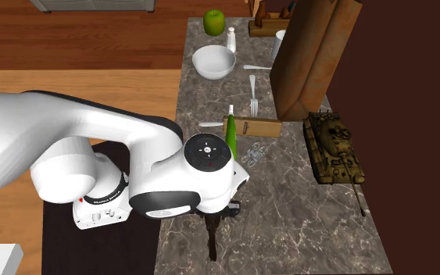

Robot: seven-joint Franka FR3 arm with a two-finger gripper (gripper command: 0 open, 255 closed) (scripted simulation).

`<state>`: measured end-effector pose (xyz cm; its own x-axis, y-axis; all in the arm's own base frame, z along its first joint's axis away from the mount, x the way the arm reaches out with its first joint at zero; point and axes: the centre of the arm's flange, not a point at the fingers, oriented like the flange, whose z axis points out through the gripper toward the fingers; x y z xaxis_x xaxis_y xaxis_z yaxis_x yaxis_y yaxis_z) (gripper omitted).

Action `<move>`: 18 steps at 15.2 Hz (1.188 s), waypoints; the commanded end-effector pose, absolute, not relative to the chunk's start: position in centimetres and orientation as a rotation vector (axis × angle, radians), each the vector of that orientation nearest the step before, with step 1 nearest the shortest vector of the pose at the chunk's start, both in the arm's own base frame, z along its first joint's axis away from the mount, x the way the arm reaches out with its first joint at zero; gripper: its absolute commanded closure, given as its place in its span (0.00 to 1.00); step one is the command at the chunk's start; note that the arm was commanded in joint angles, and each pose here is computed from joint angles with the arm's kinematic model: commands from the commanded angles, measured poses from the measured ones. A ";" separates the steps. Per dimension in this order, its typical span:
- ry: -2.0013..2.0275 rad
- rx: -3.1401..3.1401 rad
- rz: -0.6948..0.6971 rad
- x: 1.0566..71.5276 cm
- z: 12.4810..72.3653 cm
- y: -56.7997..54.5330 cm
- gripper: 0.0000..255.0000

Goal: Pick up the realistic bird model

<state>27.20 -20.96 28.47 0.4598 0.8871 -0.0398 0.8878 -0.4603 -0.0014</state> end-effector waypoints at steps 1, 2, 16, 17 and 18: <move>1.622 2.667 -0.054 27.2 28.4 -20.9 1.00; 1.622 2.667 -0.054 27.2 28.4 -20.9 1.00; 1.622 2.667 -0.054 27.2 32.7 -21.0 1.00; 1.622 2.667 -0.054 27.2 33.2 -21.0 1.00; 1.622 2.667 -0.054 27.2 33.8 -21.0 1.00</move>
